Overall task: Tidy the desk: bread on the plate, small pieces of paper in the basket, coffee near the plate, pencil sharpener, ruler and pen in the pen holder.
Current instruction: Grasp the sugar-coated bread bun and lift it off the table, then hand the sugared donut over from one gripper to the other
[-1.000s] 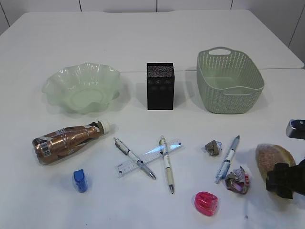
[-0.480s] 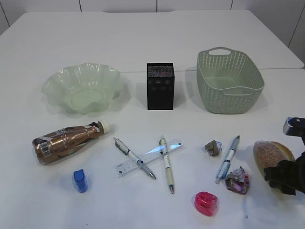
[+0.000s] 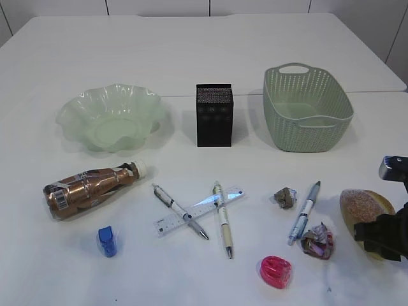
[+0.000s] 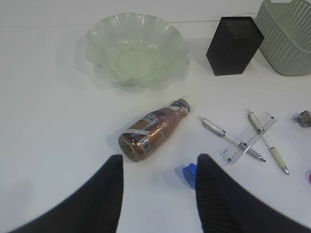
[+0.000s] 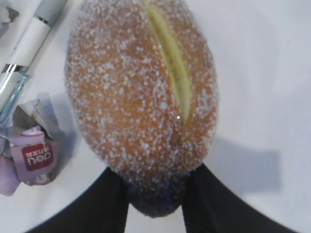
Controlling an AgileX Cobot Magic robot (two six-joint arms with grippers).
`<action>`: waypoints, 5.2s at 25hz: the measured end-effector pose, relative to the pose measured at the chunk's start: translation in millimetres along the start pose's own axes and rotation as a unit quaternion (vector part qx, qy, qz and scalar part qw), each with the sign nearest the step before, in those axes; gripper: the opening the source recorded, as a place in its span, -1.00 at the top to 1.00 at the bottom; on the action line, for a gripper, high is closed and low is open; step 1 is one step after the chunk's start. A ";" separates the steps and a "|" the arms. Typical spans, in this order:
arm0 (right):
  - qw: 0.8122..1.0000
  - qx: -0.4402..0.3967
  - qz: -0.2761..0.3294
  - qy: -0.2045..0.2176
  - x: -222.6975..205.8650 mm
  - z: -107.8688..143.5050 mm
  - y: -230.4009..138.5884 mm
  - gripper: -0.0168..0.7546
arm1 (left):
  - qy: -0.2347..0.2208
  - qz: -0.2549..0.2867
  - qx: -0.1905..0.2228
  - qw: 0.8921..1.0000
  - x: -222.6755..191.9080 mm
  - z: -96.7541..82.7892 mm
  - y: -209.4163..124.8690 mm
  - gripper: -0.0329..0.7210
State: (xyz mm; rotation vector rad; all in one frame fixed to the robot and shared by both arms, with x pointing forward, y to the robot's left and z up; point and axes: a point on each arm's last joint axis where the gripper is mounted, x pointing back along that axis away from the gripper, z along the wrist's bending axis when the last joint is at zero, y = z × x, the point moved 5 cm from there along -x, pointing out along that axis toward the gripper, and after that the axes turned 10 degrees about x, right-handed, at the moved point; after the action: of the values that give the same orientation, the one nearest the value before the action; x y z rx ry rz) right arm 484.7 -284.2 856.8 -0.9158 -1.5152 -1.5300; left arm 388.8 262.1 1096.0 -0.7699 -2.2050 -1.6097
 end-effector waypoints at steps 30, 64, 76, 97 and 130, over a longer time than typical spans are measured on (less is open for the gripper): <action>0.967 0.169 -0.079 0.174 147.8 53.7 16.9 0.29 | -0.203 0.068 -0.090 0.973 9.6 -54.2 -23.0 0.01; 0.825 0.327 -0.174 0.426 208.7 120.2 68.1 0.29 | -0.437 0.133 -0.150 0.877 -37.4 -123.2 36.6 -0.21; 0.811 0.357 -0.196 0.419 215.9 121.0 77.1 0.29 | -0.469 0.148 -0.215 0.844 -63.2 -141.4 31.9 -0.21; 0.787 0.390 -0.180 0.443 219.6 140.3 64.7 0.29 | -0.481 0.144 -0.238 0.831 -68.1 -151.9 35.8 -0.53; 0.772 0.405 -0.179 0.456 224.4 152.0 59.5 0.29 | -0.503 0.158 -0.289 0.799 -93.3 -187.8 22.5 -0.55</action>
State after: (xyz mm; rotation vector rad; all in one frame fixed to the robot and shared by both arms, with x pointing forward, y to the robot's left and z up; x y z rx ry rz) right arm 435.7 -140.4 1088.9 0.6025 -1.3626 -1.0546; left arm 464.8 67.5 1124.6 -2.5010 -1.8349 -1.9330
